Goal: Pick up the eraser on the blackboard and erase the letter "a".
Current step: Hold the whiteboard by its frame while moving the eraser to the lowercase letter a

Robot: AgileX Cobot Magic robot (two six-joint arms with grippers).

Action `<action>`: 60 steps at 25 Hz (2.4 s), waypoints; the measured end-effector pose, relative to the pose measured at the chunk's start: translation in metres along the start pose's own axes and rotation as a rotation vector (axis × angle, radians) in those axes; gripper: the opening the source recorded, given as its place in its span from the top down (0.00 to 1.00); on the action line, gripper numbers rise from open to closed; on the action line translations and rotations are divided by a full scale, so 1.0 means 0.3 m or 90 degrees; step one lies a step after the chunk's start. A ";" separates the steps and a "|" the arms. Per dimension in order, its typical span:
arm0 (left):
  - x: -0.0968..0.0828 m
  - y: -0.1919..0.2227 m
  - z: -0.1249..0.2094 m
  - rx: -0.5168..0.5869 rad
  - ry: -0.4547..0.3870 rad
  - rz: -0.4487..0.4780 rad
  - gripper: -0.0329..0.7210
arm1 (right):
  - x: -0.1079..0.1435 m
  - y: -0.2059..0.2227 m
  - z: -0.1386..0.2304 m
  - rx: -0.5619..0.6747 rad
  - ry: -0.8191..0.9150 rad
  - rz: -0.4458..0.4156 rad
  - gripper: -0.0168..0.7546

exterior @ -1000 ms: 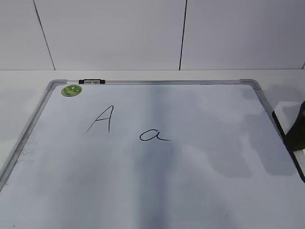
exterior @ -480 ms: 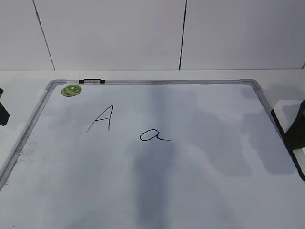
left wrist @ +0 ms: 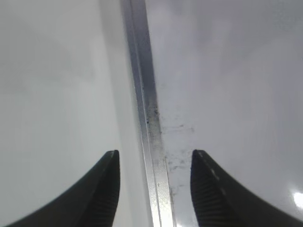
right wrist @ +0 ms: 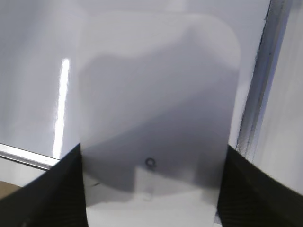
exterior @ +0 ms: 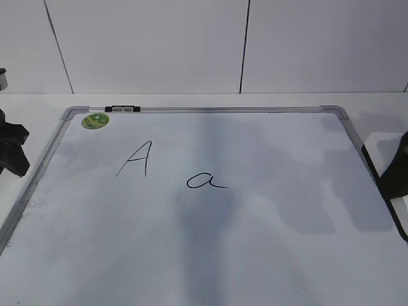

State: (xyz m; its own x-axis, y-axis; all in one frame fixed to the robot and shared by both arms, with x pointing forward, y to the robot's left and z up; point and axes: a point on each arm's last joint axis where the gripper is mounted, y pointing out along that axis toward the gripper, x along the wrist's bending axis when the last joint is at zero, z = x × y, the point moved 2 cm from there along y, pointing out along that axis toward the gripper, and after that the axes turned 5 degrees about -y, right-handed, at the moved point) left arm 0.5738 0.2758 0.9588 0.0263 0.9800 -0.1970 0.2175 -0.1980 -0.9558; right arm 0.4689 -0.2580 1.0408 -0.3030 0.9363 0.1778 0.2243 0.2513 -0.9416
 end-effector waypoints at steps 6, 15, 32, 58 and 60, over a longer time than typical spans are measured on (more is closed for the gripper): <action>0.015 0.079 -0.012 0.046 -0.005 -0.001 0.53 | 0.000 0.000 -0.002 -0.004 0.000 0.000 0.24; 0.029 0.151 -0.010 0.090 -0.011 0.000 0.58 | 0.000 0.000 -0.003 -0.005 0.001 0.000 0.24; 0.034 0.181 -0.015 0.103 -0.013 0.001 0.66 | 0.000 0.000 -0.005 -0.008 0.001 -0.001 0.24; 0.033 0.178 -0.017 0.104 -0.021 0.004 0.89 | 0.064 0.078 -0.071 0.050 -0.059 -0.032 0.24; 0.033 0.178 -0.017 0.104 -0.021 0.004 0.89 | 0.094 0.099 -0.109 0.059 -0.077 -0.038 0.24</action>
State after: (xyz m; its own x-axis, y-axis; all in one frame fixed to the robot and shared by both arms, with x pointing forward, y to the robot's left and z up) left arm 0.5906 0.2751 0.9068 -0.0050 0.9783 -0.2074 0.0560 -0.2068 -0.9768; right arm 0.4973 -0.2160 1.0273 -0.4236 0.8827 0.2035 0.1182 0.2765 -0.9537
